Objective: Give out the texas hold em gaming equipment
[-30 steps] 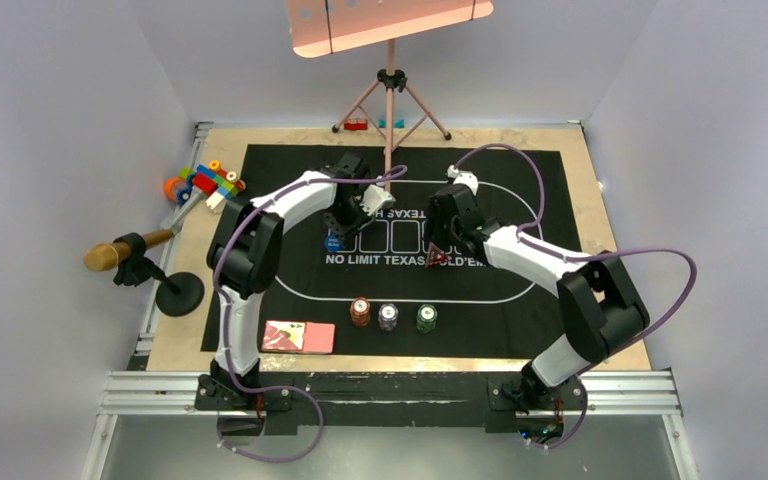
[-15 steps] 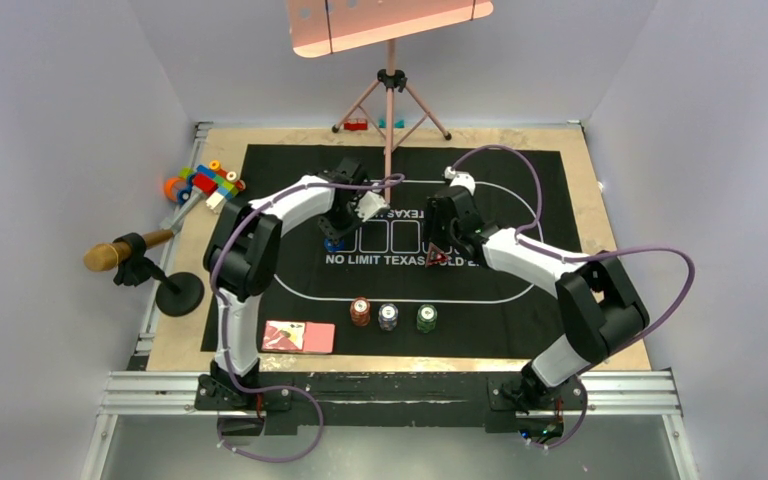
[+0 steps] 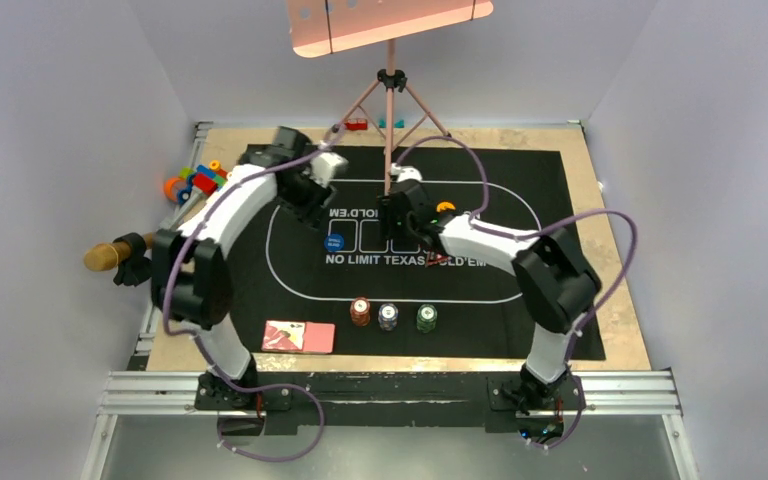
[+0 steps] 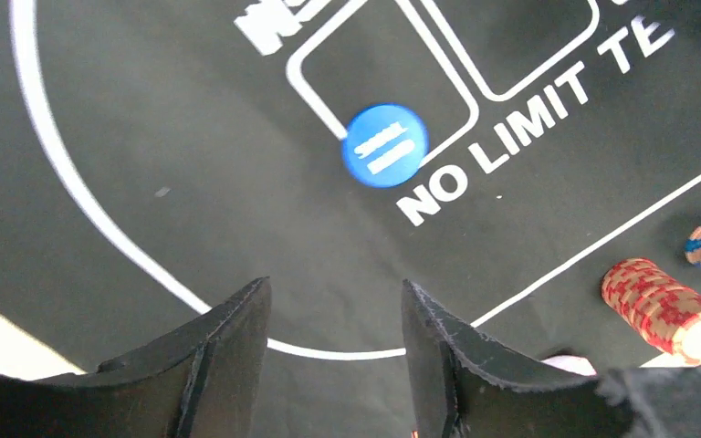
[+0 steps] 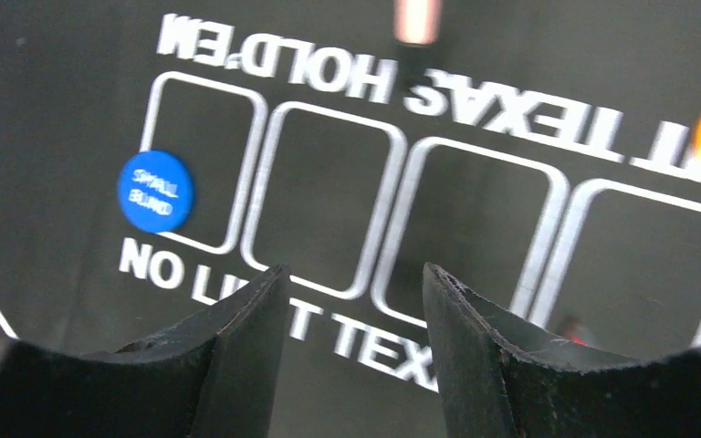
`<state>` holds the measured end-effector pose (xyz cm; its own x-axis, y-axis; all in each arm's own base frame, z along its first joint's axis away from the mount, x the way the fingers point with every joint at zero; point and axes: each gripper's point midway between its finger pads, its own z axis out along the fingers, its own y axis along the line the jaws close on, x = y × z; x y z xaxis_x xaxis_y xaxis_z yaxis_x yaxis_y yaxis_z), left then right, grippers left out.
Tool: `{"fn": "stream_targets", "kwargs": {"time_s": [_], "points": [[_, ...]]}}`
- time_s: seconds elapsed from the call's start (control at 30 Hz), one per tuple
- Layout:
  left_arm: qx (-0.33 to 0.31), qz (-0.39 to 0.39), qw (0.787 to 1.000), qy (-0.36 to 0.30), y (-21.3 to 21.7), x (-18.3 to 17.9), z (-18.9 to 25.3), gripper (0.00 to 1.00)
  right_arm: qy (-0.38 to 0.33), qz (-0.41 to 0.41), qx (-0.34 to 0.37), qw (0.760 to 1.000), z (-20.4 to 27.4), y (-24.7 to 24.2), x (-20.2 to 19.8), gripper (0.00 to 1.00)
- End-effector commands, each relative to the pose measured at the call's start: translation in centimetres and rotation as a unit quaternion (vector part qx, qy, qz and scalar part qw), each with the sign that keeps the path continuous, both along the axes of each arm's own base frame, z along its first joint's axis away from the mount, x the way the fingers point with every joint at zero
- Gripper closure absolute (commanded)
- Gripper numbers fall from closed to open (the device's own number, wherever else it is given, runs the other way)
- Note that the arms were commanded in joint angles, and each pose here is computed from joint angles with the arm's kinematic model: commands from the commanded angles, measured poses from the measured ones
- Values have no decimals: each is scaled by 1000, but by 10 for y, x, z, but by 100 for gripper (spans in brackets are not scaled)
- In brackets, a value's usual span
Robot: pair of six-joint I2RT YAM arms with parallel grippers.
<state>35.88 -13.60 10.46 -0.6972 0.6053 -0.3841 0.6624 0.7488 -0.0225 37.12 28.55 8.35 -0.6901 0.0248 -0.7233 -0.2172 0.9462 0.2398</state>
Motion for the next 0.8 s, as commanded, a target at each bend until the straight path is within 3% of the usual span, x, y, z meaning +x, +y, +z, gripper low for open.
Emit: {"fn": "stream_targets", "kwargs": {"time_s": [0.0, 0.13, 0.23, 0.77], "points": [[-84, 57, 995, -17, 25, -19, 51, 37, -7, 61, 11, 998, 6, 65, 0, 42], [-99, 105, 988, -48, 54, -32, 77, 19, 5, 80, 18, 997, -6, 103, 5, 42], [-107, 136, 983, -55, 69, -37, 90, 13, 13, 86, 25, 996, -15, 122, 8, 41], [-86, 181, 977, -76, 94, -49, 105, 12, 26, 93, 0, 995, -47, 161, 12, 41]]}}
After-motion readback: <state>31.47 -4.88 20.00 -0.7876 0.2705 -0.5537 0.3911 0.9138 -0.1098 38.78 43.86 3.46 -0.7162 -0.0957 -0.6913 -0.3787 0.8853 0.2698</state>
